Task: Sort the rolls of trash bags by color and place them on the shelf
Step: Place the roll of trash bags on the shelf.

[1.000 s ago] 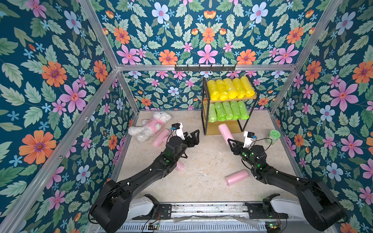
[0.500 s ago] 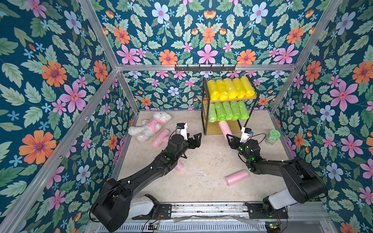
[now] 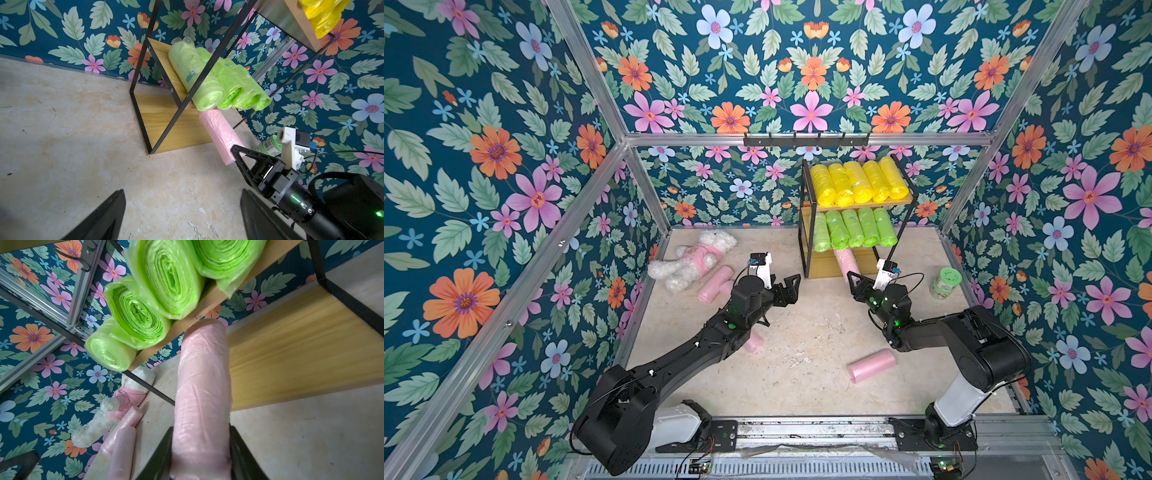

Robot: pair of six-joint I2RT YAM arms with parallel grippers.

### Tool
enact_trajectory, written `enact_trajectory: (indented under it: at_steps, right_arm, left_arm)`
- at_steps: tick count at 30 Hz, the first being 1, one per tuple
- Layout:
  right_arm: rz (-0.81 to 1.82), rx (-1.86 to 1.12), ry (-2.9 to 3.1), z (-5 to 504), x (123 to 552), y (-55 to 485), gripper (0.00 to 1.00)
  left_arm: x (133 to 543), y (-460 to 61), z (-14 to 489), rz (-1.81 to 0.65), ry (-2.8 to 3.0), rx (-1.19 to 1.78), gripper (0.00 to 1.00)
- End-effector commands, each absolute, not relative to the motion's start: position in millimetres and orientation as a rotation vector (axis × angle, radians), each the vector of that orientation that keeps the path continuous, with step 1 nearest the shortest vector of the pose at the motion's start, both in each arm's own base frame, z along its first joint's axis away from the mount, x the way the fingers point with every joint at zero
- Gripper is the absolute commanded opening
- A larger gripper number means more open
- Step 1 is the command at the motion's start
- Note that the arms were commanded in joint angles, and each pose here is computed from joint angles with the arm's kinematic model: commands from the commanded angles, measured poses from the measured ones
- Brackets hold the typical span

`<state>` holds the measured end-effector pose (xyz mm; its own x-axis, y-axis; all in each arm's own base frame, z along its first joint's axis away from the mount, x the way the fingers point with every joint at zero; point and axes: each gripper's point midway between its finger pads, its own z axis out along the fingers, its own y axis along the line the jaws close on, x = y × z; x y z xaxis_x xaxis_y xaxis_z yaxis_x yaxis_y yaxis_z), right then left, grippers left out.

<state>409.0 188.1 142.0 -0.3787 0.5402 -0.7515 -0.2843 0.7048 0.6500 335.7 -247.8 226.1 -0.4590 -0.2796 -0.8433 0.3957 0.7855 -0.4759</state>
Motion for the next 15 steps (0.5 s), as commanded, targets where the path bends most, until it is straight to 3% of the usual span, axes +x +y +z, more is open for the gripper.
enact_trajectory:
  at_steps: [1, 15]
  right_arm:
    - [0.887, 0.188, 1.652, 164, 415, 188, 0.29]
    - [0.844, 0.194, 1.666, 146, 422, 210, 0.29]
  left_arm:
    - [337, -249, 229, -0.796, 1.883, 0.078, 0.92]
    - [337, -250, 223, -0.798, 1.893, 0.085, 0.92]
